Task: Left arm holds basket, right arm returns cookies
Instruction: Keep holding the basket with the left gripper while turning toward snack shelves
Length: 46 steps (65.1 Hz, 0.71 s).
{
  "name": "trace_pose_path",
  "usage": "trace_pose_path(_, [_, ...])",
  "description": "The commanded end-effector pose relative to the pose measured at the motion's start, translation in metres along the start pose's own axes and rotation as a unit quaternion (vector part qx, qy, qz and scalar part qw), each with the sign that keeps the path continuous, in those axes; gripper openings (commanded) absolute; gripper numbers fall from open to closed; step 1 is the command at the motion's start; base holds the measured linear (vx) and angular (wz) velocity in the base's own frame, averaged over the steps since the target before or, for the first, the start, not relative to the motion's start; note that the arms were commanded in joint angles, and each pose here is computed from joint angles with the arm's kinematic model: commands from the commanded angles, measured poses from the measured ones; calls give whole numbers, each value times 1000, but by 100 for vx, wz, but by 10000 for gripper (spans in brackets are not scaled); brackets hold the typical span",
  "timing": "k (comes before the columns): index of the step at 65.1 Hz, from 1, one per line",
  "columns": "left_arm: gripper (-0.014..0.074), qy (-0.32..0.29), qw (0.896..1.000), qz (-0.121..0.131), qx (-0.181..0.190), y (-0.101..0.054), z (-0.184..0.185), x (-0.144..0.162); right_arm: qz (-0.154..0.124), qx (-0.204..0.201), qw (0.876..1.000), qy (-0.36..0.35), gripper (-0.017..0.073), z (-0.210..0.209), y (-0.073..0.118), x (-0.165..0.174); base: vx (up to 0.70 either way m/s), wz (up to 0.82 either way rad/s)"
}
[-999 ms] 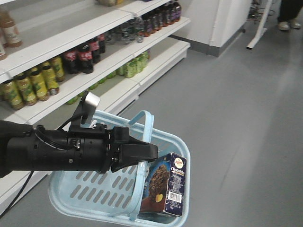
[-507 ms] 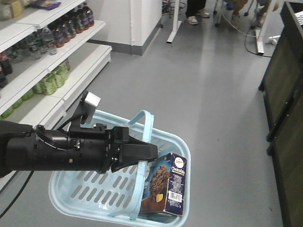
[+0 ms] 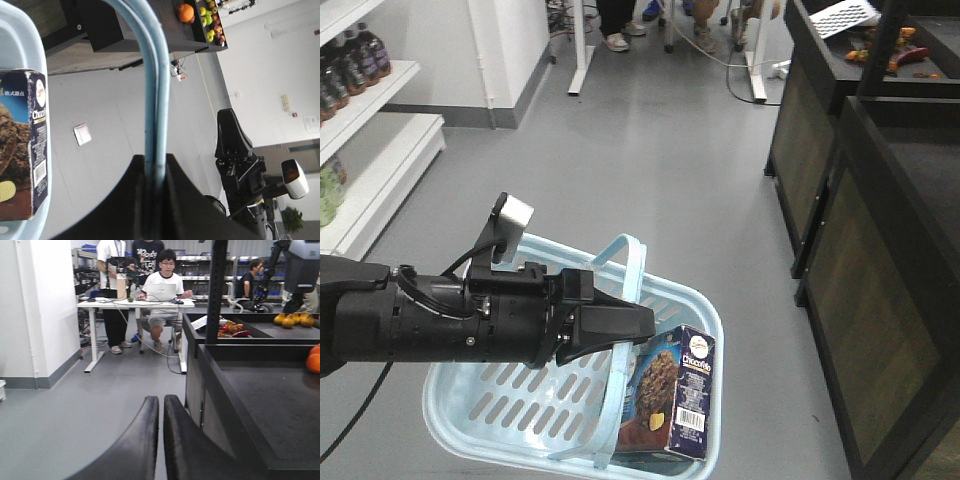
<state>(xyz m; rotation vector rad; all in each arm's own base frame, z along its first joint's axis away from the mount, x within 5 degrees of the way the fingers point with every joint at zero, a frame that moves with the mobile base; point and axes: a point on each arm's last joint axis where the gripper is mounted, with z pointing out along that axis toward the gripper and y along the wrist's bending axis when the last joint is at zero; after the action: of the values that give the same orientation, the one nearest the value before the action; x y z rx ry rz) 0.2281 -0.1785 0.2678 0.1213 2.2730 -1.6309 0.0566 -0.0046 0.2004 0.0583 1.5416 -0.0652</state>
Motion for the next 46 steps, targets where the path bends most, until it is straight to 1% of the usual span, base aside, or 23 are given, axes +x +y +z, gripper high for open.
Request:
trace_pose_path(1, [-3, -29, 997, -5, 68, -28, -7, -7, -7, -1, 999, -34, -6, -1, 0, -1, 8, -27])
trace_pose_path(26, [-3, -28, 997, -5, 68, -28, -7, -7, -7, -1, 999, -34, -6, -1, 0, -1, 13, -19])
trace_pose_path(46, [-3, -28, 997, -5, 68, -28, -7, -7, -7, -1, 999, -34, -6, -1, 0, -1, 26, -1])
